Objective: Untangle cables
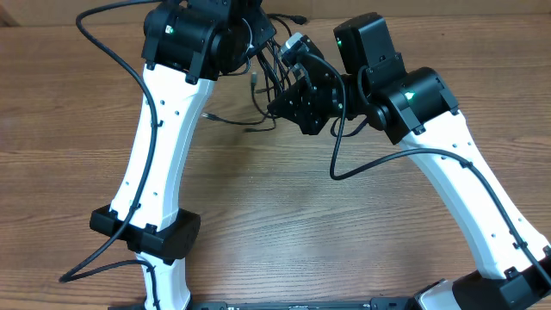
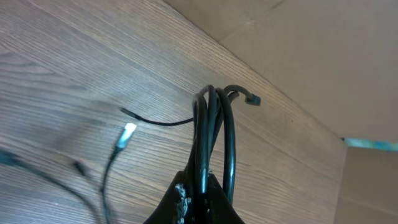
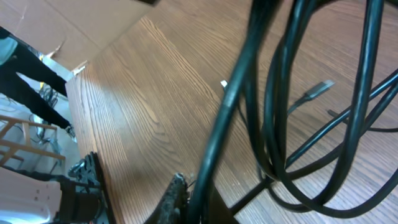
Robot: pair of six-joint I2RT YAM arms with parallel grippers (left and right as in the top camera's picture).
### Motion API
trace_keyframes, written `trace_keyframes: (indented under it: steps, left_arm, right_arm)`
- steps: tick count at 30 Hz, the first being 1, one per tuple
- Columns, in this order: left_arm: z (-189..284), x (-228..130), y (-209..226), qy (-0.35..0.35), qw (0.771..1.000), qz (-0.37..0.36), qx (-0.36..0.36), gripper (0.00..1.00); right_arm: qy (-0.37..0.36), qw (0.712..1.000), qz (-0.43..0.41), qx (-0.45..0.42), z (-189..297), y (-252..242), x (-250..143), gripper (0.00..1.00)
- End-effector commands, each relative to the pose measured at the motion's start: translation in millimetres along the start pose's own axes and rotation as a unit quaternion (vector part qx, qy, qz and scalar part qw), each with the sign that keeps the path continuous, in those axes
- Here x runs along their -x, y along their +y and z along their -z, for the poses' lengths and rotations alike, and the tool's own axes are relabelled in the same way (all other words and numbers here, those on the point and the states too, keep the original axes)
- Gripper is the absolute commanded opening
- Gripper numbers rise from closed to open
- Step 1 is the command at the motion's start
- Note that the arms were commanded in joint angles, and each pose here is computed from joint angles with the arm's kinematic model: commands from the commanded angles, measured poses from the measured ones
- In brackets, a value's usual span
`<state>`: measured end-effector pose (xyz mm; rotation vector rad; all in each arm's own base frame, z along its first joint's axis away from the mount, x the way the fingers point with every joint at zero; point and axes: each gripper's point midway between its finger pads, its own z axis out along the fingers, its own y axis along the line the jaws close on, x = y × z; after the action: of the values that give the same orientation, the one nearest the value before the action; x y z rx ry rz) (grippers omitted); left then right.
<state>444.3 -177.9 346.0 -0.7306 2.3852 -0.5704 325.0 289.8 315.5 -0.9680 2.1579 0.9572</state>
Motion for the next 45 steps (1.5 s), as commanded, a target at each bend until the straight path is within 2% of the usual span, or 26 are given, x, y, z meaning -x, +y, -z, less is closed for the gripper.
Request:
trace_keyframes:
  steps: [1, 7, 14, 19, 20, 21, 22, 23, 26, 32, 42, 43, 45]
  left_arm:
    - [14.3, -0.3, -7.5, -0.002, 1.000, 0.020, -0.021, 0.04]
    - [16.4, 36.6, 23.1, -0.032, 0.999, 0.006, 0.007, 0.04]
    - [24.9, 79.6, 67.8, -0.020, 0.999, 0.033, 0.004, 0.04]
    - [30.9, 83.3, 77.6, -0.009, 0.999, 0.032, 0.001, 0.04]
    - [31.1, 81.2, 75.3, -0.004, 1.000, 0.029, -0.005, 0.04]
    - [30.9, 79.3, 73.3, -0.001, 1.000, 0.028, -0.007, 0.04]
    - [30.0, 73.6, 67.4, 0.005, 1.000, 0.024, -0.012, 0.04]
    - [29.5, 67.2, 61.1, 0.010, 1.000, 0.024, -0.016, 0.04]
    - [28.0, 52.3, 46.9, 0.022, 0.999, 0.031, -0.025, 0.04]
    - [24.5, 22.6, 20.2, 0.025, 0.999, 0.023, -0.026, 0.04]
    - [23.0, -5.4, -8.6, -0.011, 1.000, -0.008, -0.016, 0.04]
    - [21.2, -8.0, -9.8, -0.011, 1.000, -0.005, -0.013, 0.04]
    - [16.2, -13.6, -11.7, -0.002, 1.000, 0.009, -0.013, 0.04]
  right_arm:
    - [-0.006, 1.000, 0.006, -0.009, 2.7, 0.5, 3.6, 0.04]
    - [0.006, 0.994, -0.025, -0.109, 24.7, -53.5, -7.2, 0.04]
    - [0.004, 0.986, -0.071, -0.153, 58.9, -98.8, -20.2, 0.04]
    - [-0.006, 0.984, -0.090, -0.155, 72.4, -111.8, -22.6, 0.04]
    - [-0.009, 0.985, -0.090, -0.144, 71.3, -108.2, -21.2, 0.15]
    - [-0.010, 0.986, -0.090, -0.142, 71.1, -107.6, -20.9, 0.36]
    - [-0.011, 0.987, -0.088, -0.137, 69.9, -105.4, -20.1, 0.67]
    - [-0.014, 0.988, -0.084, -0.126, 67.2, -100.4, -17.4, 0.73]
    - [-0.027, 0.992, -0.061, -0.104, 62.0, -90.5, -7.6, 0.74]
    - [-0.071, 0.997, -0.012, -0.005, 53.8, -51.5, 18.4, 0.76]
    - [-0.058, 0.998, 0.013, 0.027, 34.2, -20.6, 19.5, 0.75]
    - [-0.056, 0.998, 0.015, 0.030, 32.5, -17.8, 19.3, 0.71]
    - [-0.055, 0.998, 0.021, 0.035, 29.3, -12.4, 19.9, 0.43]
